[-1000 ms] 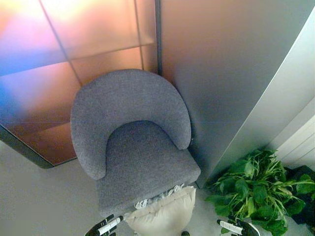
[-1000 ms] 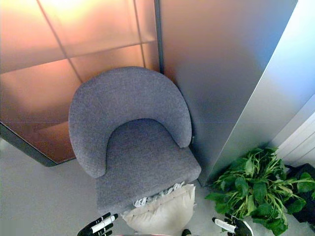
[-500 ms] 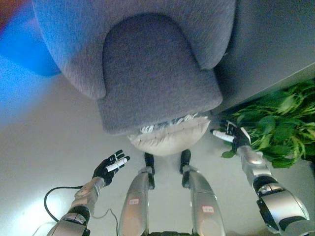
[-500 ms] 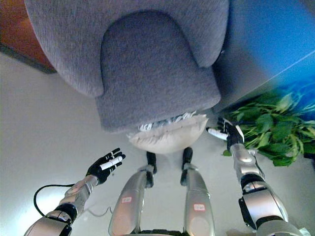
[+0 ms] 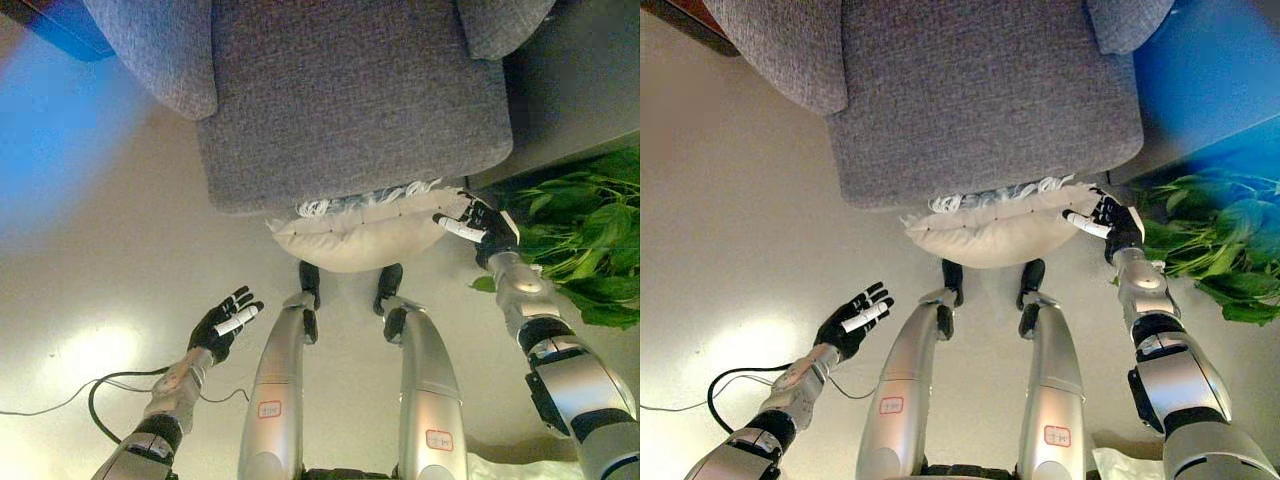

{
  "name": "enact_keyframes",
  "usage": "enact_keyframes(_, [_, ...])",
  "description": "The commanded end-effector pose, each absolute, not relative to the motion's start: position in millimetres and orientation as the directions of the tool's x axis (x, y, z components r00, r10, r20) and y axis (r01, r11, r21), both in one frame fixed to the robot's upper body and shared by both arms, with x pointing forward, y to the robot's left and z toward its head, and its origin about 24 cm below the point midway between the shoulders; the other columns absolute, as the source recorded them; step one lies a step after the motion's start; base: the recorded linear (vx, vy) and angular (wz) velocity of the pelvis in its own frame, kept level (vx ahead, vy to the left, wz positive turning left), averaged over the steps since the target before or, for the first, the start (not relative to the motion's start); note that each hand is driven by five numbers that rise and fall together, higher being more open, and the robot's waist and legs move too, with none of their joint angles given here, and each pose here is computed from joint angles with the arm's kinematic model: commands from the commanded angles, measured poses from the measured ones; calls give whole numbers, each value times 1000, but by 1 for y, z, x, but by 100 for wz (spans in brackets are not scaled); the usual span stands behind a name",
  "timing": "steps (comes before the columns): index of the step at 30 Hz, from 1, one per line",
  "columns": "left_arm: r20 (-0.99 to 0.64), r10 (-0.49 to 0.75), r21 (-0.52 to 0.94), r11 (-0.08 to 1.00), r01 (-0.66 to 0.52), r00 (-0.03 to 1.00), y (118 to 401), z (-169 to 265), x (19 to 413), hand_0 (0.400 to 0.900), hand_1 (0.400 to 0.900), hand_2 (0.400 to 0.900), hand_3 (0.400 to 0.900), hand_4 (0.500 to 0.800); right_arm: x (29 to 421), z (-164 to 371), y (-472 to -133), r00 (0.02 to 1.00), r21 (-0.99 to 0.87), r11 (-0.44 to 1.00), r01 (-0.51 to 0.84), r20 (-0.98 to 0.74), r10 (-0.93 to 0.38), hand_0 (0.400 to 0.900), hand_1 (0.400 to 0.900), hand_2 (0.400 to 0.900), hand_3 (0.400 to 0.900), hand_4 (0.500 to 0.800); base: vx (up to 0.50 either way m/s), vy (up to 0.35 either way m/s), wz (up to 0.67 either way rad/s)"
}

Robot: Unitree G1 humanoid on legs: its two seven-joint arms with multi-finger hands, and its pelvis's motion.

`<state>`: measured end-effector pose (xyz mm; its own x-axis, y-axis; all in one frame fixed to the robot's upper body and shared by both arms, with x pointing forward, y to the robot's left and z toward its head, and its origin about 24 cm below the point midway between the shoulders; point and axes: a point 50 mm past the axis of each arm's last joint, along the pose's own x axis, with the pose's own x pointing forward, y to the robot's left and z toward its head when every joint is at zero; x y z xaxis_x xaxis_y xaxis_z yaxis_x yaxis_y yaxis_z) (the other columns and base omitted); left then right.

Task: Pick up the pillow and put it on the sofa.

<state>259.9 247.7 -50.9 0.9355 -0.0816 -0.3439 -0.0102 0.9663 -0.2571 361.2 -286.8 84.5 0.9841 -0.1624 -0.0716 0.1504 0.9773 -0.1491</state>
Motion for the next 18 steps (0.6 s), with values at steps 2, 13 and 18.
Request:
enact_keyframes(2, [-323,-35,-263,963,-54,946,261,-57,235,900,900,900,900,800,364,139,-316,981,-151,971,183,88,-171,900,900,900,900,800,58,53,8])
enact_keyframes(13, [-317,-71,-310,950,-33,946,252,-65,223,900,900,900,900,800,368,157,-321,987,-183,973,143,96,-127,400,400,400,400,500,10,59,2])
enact_keyframes(18, [-307,-76,-323,946,-29,949,250,-66,219,900,900,900,900,800,366,160,-327,986,-189,971,148,98,-131,400,400,400,400,500,-21,31,-2])
